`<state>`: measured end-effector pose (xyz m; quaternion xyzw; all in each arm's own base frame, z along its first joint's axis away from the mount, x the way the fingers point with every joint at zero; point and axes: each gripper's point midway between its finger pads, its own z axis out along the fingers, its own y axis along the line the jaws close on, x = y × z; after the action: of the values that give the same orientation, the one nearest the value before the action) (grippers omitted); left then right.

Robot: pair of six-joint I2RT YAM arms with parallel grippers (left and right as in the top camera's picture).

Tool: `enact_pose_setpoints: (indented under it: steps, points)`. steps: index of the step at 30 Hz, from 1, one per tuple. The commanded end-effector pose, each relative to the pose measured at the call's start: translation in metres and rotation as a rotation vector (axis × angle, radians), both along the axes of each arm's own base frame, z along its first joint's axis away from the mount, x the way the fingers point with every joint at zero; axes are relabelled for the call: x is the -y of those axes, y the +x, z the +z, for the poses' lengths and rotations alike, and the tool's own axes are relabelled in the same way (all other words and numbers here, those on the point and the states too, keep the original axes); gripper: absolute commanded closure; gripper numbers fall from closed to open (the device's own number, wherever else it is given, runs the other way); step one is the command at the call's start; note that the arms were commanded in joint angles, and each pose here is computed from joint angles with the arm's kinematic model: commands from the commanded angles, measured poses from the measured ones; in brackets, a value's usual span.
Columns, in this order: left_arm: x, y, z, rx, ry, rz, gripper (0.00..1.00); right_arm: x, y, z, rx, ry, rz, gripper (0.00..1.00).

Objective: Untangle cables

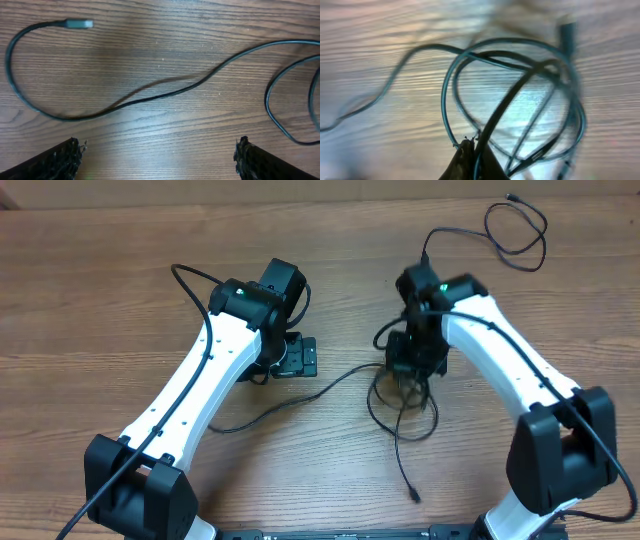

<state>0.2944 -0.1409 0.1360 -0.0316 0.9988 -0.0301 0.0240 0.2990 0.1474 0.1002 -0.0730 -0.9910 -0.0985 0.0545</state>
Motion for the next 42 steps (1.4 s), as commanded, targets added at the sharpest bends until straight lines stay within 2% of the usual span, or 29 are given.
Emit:
enact_pose_setpoints:
  steps: [1, 7, 13, 20, 27, 38, 42]
  points:
    - [-0.002, 0.0, -0.004, -0.01, 0.012, -0.011, 0.0, -0.006, 0.014, 0.06, 0.149, 0.059, 0.055, 0.96]
    - [0.004, 0.0, -0.004, -0.016, -0.019, -0.014, 0.0, -0.008, 0.009, 0.119, 0.274, 0.122, 0.061, 0.96]
    - [0.005, 0.001, -0.006, -0.018, -0.025, -0.014, 0.0, -0.033, -0.006, 0.161, 0.38, 0.323, 0.196, 0.96]
    - [0.006, 0.003, -0.006, -0.012, -0.027, -0.014, 0.01, -0.031, -0.011, 0.204, 0.529, 0.372, 0.195, 0.96]
    - [0.014, 0.003, -0.005, -0.013, -0.074, -0.03, 0.0, -0.03, -0.029, 0.258, 0.685, 0.446, 0.223, 0.96]
    - [0.025, 0.011, -0.003, 0.038, -0.116, -0.215, 0.0, -0.039, -0.051, 0.286, 0.736, 0.563, 0.271, 0.96]
    - [0.051, 0.0, 0.004, 0.031, -0.268, -0.431, 0.0, -0.045, -0.053, 0.293, 0.747, 0.614, 0.291, 0.96]
